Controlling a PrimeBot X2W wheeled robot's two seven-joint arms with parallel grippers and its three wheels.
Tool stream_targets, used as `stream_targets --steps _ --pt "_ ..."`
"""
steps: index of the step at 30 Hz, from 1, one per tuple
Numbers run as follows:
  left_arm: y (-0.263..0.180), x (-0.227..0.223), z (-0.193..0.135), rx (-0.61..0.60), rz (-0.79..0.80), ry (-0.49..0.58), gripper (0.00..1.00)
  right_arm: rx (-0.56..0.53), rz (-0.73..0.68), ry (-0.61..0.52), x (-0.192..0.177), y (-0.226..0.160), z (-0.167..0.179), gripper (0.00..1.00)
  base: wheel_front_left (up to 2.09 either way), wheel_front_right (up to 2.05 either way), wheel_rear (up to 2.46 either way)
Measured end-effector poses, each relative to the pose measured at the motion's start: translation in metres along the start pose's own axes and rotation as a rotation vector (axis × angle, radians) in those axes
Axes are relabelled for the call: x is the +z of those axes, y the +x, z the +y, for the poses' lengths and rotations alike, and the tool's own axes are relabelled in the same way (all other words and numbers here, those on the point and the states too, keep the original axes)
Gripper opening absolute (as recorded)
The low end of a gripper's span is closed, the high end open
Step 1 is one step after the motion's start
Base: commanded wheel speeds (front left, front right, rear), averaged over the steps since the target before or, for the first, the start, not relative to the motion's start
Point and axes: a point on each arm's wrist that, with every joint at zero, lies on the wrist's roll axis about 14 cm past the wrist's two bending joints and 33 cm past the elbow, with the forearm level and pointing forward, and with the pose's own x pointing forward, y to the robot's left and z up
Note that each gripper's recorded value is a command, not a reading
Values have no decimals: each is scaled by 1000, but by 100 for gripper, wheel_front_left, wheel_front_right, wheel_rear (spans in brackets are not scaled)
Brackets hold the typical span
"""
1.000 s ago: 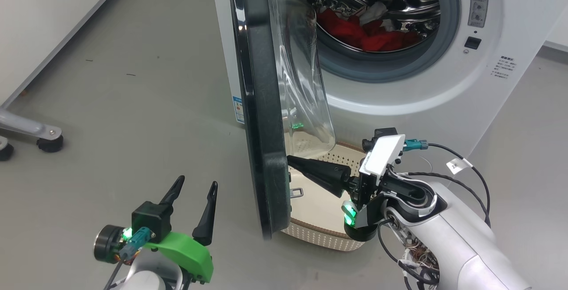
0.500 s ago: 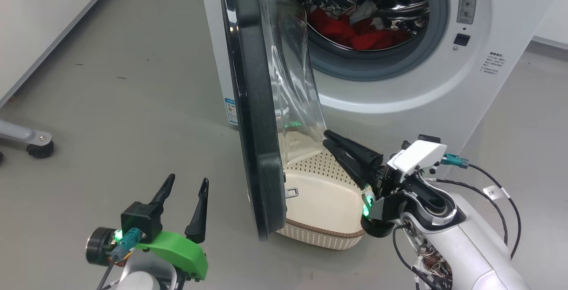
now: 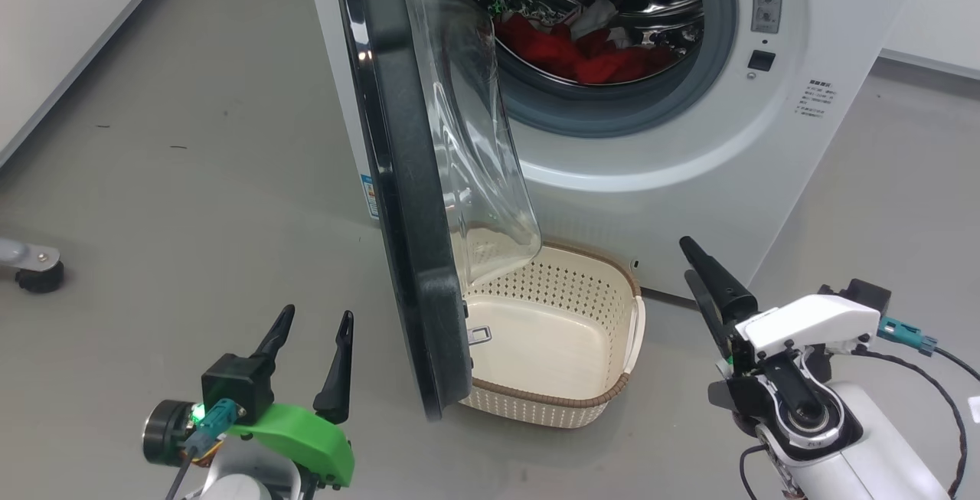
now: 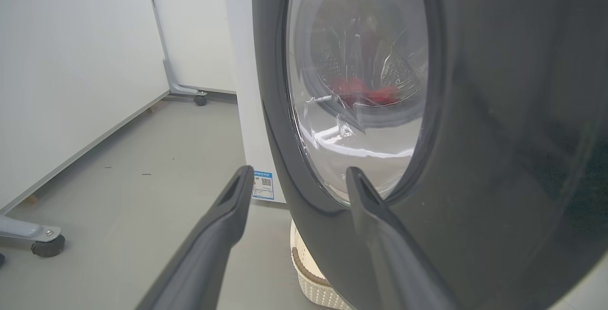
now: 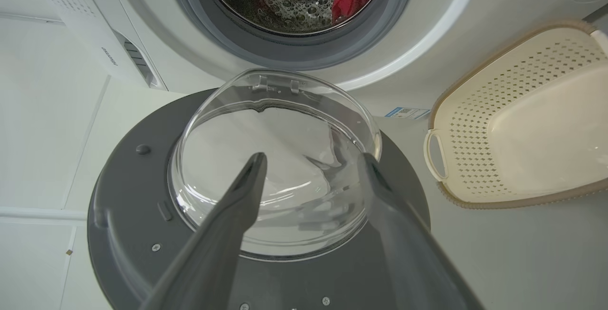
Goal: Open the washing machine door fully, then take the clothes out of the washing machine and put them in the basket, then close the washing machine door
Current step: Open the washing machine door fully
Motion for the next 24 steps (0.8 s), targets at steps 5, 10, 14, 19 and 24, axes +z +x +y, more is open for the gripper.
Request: stream_targets --steps 5,10,14,19,24 --pt "2 0 -2 -4 1 0 100 -20 -114 -191 26 -15 -5 100 0 0 0" --pt "3 0 -6 -14 5 0 100 -32 -225 -495 59 -32 -4 100 0 0 0" --pt "3 1 -6 -16 1 0 100 -8 -254 -783 69 -43 3 100 0 0 0" --pt "2 2 -7 -20 -2 -1 100 -16 -225 -1016 69 -46 9 100 0 0 0" --pt "1 3 -7 -18 -5 -2 100 -11 -290 -1205 81 -48 34 100 0 0 0"
